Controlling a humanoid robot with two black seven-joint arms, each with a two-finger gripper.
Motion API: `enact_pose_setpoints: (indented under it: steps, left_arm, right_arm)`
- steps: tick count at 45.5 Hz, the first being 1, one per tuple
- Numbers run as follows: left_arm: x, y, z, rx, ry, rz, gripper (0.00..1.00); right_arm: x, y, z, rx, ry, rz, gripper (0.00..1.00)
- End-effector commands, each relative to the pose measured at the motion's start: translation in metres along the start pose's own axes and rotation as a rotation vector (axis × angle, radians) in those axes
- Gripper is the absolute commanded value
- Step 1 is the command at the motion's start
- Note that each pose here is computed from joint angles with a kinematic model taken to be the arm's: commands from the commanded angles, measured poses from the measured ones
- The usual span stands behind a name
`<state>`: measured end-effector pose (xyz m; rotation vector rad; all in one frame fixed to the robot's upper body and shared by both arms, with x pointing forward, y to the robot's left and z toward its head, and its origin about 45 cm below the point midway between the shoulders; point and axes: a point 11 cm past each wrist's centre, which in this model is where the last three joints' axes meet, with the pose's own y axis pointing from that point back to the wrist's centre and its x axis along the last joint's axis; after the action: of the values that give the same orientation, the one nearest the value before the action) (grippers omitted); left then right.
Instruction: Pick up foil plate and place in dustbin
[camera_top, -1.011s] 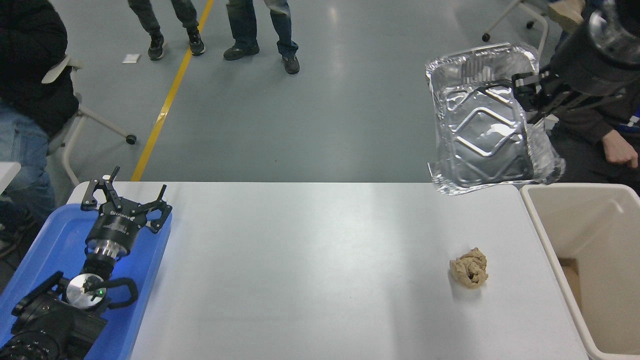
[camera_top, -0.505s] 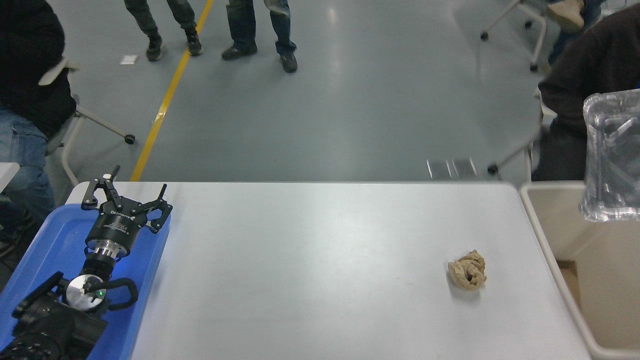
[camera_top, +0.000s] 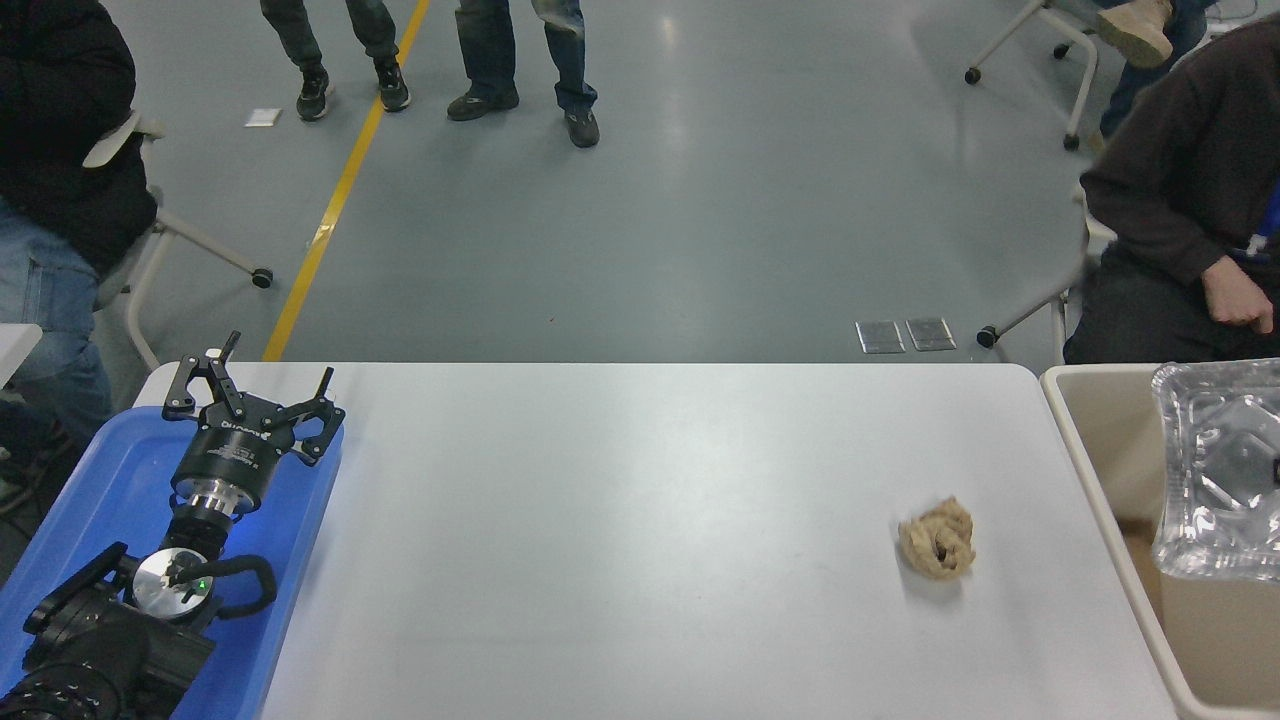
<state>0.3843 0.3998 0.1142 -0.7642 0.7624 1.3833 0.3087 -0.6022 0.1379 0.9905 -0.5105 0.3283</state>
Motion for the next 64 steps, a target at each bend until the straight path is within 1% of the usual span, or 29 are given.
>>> enact_pose_setpoints:
  steps: [1, 2, 11, 13, 18, 23, 27, 34, 39, 45, 50, 55, 64]
  left_arm:
    - [0.000, 0.000, 0.000, 0.001, -0.001, -0.001, 0.99]
    - [0.000, 0.000, 0.000, 0.001, -0.001, -0.001, 0.99]
    - [-0.001, -0.001, 0.000, 0.001, -0.001, -0.002, 0.99]
    - [-0.001, -0.001, 0.000, 0.002, -0.002, -0.002, 0.99]
    - [-0.001, -0.001, -0.001, 0.005, -0.002, -0.002, 0.99]
    - [-0.001, -0.001, -0.001, 0.005, -0.002, -0.002, 0.99]
    - [-0.001, -0.001, -0.001, 0.005, -0.002, -0.002, 0.99]
    - [0.000, 0.000, -0.001, 0.005, -0.002, -0.001, 0.99]
    - [0.000, 0.000, -0.001, 0.005, -0.002, -0.001, 0.99]
    - [0.000, 0.000, -0.001, 0.004, -0.002, 0.001, 0.99]
    - [0.000, 0.000, -0.001, 0.003, -0.001, 0.001, 0.99]
    - [0.000, 0.000, 0.000, 0.002, -0.001, 0.001, 0.99]
    - [0.001, 0.001, -0.001, 0.001, 0.001, 0.002, 0.99]
  right_arm:
    - [-0.023, -0.009, -0.019, 0.023, 0.021, -0.017, 0.69]
    - [-0.024, -0.009, -0.020, 0.024, 0.015, -0.021, 1.00]
    - [-0.029, -0.008, -0.047, 0.092, -0.078, -0.051, 1.00]
    - [-0.025, -0.007, -0.052, 0.106, -0.082, -0.050, 1.00]
    - [0.015, 0.010, -0.072, 0.187, -0.075, -0.031, 1.00]
    - [0.074, 0.054, -0.061, 0.242, -0.065, -0.023, 1.00]
    - [0.108, 0.103, -0.075, 0.328, -0.042, -0.071, 1.00]
    - [0.149, 0.197, -0.108, 0.478, 0.045, -0.242, 1.00]
    - [0.158, 0.255, -0.150, 0.599, 0.079, -0.352, 1.00]
    - [0.171, 0.314, -0.204, 0.684, 0.120, -0.408, 1.00]
    - [0.170, 0.345, -0.238, 0.688, 0.199, -0.456, 1.00]
    - [0.167, 0.359, -0.265, 0.674, 0.261, -0.456, 1.00]
    - [0.166, 0.367, -0.277, 0.676, 0.269, -0.454, 1.00]
